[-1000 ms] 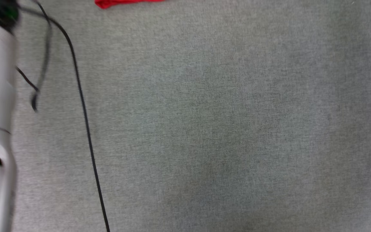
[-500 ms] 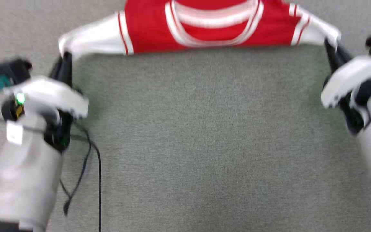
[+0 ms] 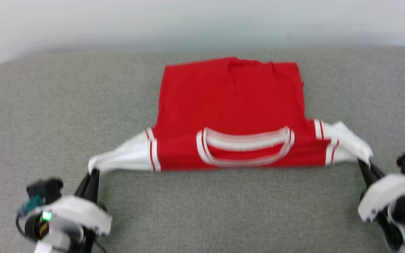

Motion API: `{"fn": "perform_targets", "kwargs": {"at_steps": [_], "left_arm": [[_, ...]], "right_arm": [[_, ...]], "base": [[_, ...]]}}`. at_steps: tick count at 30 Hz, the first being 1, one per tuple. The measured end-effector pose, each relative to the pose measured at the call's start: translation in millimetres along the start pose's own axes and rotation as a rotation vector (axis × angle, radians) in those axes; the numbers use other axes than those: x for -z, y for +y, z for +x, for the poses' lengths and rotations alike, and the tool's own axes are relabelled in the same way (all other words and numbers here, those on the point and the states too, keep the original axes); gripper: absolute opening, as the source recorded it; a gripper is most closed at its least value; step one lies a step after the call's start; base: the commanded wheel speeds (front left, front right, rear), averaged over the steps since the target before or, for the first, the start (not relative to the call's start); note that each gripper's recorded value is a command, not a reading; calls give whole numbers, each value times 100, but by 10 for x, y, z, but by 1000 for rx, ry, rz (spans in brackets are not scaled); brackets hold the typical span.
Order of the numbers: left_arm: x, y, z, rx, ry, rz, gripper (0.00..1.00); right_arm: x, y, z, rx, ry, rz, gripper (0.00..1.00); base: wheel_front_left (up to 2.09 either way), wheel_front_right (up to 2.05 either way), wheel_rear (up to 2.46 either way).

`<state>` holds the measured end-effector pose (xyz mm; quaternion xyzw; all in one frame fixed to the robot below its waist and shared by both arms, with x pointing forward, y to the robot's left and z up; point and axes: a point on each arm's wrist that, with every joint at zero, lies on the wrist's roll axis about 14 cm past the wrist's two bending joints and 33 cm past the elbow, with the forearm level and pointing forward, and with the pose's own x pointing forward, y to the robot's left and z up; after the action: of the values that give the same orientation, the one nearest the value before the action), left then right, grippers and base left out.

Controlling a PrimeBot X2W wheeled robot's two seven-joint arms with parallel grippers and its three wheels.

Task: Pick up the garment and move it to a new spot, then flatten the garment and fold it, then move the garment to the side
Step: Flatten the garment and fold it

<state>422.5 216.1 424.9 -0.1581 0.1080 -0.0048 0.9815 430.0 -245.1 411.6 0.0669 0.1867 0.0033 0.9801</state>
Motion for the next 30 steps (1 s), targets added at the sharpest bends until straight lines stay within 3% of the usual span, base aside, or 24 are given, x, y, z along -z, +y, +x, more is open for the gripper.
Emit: {"fn": "perform_targets", "kwargs": {"at_steps": [15,25,26,27,28,29,30], "left_arm": [[259,101,-1023,-75,67,-20,0],[268,86,-1307,-87,81,-44,0],[249,64,-1305,-80,76,-40,0],[239,33,-1304,-70,73,-38,0],[227,4,-1301,-61,69,-36,0],[217,-21,-1300,-55,67,-38,0],[181,-110,-1271,-31,58,-39,0]], "right_arm": [[568,-51,-1094,99,109,37,0],[734,48,-1487,109,230,-7,0],[738,60,-1495,107,238,-7,12],[719,72,-1492,105,232,-5,37],[698,84,-1486,102,226,-3,100],[676,98,-1477,97,219,-1,100],[337,113,-1344,91,76,14,100]], "base": [[0,0,0],[0,0,0],[0,0,0],[0,0,0],[0,0,0],[0,0,0],[0,0,0]]}}
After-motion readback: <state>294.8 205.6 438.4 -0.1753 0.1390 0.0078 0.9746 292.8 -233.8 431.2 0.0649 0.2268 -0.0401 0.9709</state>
